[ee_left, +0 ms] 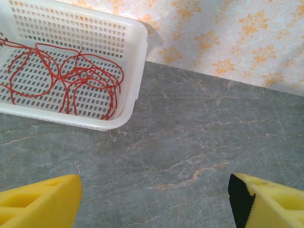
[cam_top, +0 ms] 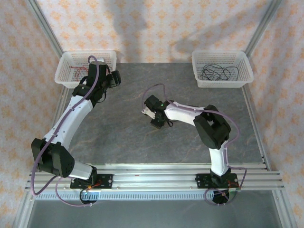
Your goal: Untangle the cables
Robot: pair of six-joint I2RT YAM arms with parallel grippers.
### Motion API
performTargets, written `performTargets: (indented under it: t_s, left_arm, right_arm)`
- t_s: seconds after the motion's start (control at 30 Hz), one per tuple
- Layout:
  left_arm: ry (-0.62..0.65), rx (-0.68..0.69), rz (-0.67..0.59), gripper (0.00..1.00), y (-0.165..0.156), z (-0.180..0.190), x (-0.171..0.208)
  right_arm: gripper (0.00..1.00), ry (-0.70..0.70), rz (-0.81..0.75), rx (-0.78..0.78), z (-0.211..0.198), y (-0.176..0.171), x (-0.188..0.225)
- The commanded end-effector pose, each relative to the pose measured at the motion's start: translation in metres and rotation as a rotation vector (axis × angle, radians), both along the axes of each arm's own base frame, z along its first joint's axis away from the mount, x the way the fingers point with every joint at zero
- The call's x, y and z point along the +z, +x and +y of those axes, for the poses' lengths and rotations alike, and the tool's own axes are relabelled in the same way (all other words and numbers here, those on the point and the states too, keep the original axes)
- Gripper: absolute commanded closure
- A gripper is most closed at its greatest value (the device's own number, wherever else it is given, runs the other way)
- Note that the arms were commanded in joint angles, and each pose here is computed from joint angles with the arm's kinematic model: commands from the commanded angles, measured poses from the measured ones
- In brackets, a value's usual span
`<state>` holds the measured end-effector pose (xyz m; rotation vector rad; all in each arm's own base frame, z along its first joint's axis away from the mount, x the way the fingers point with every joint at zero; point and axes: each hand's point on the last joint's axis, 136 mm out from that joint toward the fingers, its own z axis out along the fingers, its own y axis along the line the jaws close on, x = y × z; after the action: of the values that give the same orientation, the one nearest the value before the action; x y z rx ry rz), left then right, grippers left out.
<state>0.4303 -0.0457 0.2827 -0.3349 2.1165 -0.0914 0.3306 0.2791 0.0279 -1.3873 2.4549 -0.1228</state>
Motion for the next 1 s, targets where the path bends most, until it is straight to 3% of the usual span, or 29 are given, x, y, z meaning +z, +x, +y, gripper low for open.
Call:
performTargets:
  t_s: [0.0,0.27,0.53,0.6,0.7,0.97]
  left_arm:
    - [-0.008,-0.008,-0.017,0.17,-0.004,-0.003,0.008]
    - [-0.005,-0.017,-0.010,0.17,-0.006,-0.006,0.007]
    - [-0.002,-0.034,-0.014,0.21,-0.016,-0.016,0.012]
    - [-0.003,-0.041,-0.017,0.23,-0.019,-0.020,0.013]
    - [-0.008,-0.063,-0.031,0.24,-0.023,-0.033,0.015]
    - [-0.046,-0.250,-0.160,0.24,-0.040,-0.101,0.011]
  right_arm:
    - [0.53,-0.004,-0.010,0.009,0.002,0.014,0.000]
    - [0.59,0.086,0.134,0.029,0.002,0.027,-0.007]
    - [0.98,0.147,0.173,-0.009,0.006,0.021,-0.021]
    - [1.00,0.177,0.142,-0.026,0.008,0.024,-0.011]
    - [1.00,0.271,0.044,-0.054,0.017,0.036,0.028]
    - [1.00,0.694,-0.228,-0.270,0.026,0.074,0.197]
